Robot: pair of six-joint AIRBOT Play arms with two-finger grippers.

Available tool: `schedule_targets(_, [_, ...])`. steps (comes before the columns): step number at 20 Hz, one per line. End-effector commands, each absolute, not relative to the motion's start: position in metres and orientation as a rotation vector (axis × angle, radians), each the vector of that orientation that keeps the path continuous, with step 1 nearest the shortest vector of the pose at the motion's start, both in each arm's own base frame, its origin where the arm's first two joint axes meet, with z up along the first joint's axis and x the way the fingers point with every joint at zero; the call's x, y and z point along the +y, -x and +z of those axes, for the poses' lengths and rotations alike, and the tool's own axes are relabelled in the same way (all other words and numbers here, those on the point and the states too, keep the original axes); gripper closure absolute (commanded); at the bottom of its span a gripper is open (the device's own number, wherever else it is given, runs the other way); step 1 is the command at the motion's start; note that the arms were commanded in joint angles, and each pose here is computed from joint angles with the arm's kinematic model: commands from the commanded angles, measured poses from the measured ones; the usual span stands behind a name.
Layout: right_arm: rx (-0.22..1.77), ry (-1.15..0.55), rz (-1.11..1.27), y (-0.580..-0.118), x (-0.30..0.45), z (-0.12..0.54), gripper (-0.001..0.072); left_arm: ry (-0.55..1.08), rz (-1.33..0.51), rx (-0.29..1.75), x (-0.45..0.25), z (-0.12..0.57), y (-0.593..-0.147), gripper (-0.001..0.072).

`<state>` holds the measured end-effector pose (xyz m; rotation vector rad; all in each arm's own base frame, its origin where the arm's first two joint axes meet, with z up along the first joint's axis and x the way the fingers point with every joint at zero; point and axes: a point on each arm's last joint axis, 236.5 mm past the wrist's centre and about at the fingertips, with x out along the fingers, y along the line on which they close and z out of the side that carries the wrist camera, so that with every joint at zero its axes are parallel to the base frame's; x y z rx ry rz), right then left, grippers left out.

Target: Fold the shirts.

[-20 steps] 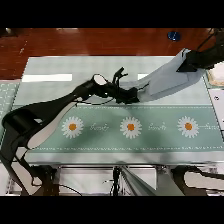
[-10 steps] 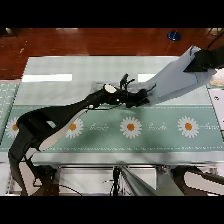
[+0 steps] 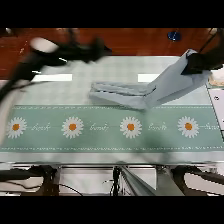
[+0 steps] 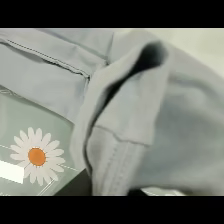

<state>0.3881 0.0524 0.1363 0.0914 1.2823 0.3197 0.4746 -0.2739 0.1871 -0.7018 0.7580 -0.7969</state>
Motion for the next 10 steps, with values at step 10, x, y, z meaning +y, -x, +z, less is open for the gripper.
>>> schedule_targets(10, [1.368,-0.088,0.377,-0.433,0.191,0.031,0.0689,0.303,-0.505,0.548,-0.049,0.314,-0.347,0.0678])
